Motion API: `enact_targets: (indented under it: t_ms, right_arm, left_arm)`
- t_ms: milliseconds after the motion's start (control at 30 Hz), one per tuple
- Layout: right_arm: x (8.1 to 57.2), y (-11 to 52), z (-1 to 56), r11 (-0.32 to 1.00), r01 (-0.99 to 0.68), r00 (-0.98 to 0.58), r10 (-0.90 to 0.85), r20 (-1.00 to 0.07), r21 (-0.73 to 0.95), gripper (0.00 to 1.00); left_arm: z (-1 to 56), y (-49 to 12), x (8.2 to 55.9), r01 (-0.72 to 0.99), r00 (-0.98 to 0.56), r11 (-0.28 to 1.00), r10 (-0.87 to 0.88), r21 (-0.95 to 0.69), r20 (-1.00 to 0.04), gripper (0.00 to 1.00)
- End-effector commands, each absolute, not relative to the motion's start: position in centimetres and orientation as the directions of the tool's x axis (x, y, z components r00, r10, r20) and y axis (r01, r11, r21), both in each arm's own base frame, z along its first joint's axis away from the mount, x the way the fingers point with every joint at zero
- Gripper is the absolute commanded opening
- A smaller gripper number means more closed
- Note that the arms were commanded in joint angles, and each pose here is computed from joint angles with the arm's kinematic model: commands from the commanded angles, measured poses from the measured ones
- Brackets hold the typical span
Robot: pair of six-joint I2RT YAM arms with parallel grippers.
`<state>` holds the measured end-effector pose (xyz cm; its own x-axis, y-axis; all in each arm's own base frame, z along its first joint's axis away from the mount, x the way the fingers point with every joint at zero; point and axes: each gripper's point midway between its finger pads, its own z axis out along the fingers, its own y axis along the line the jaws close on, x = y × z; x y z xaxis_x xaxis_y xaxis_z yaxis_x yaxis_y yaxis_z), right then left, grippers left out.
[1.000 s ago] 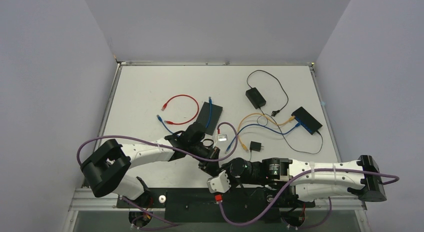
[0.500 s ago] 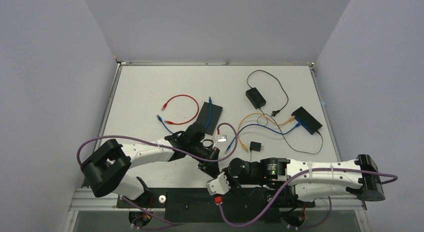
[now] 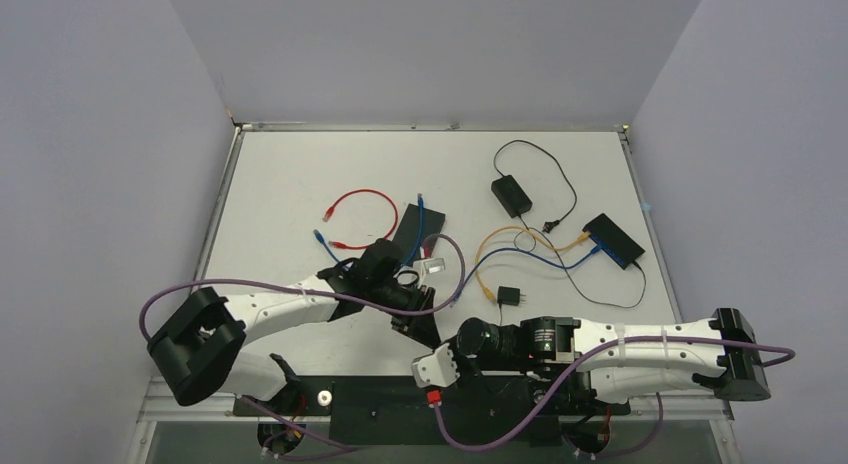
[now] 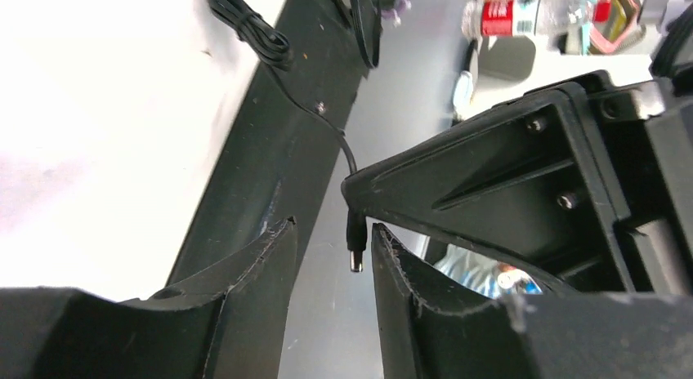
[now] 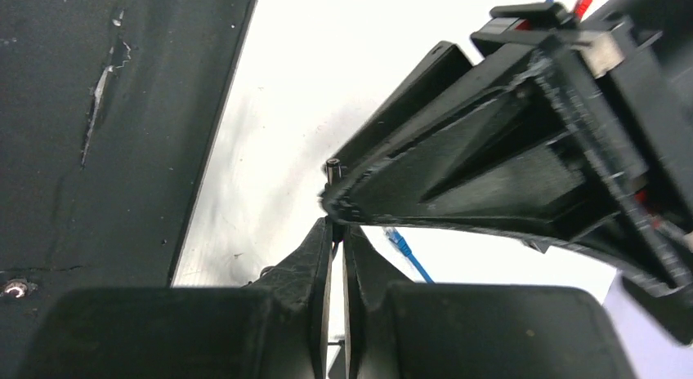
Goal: Insert the plug into the switch port
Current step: Pick up the power from the center of the board.
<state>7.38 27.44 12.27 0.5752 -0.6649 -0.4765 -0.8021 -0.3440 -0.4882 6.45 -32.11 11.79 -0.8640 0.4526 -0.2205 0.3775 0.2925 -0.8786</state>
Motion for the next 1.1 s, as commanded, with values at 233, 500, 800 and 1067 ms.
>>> enact_targets:
  t_ms: [233, 500, 800, 1067]
  right_arm:
    - [10.9, 26.5, 14.6, -0.003, -0.826, 0.393, -0.720, -0.572, -0.563, 0.00]
    - [16.8, 25.8, 16.9, 0.438, -0.757, 0.118, -0.638, -0.761, -0.484, 0.00]
    - [20.1, 26.4, 17.1, 0.594, -0.686, 0.019, -0.562, -0.827, -0.420, 0.00]
    - [20.2, 27.0, 16.6, 0.630, -0.687, -0.009, -0.506, -0.863, -0.362, 0.00]
  left_arm:
    - [14.3, -28.4, 16.5, 0.401, -0.897, 0.448, 0.015, -0.799, -0.442, 0.45]
    - [12.8, -28.4, 18.3, 0.347, -0.904, 0.473, -0.061, -0.810, -0.422, 0.47]
    - [8.3, -28.2, 21.5, 0.234, -0.923, 0.551, -0.133, -0.801, -0.362, 0.43]
    - [4.9, -27.1, 24.6, 0.151, -0.918, 0.629, -0.197, -0.763, -0.344, 0.39]
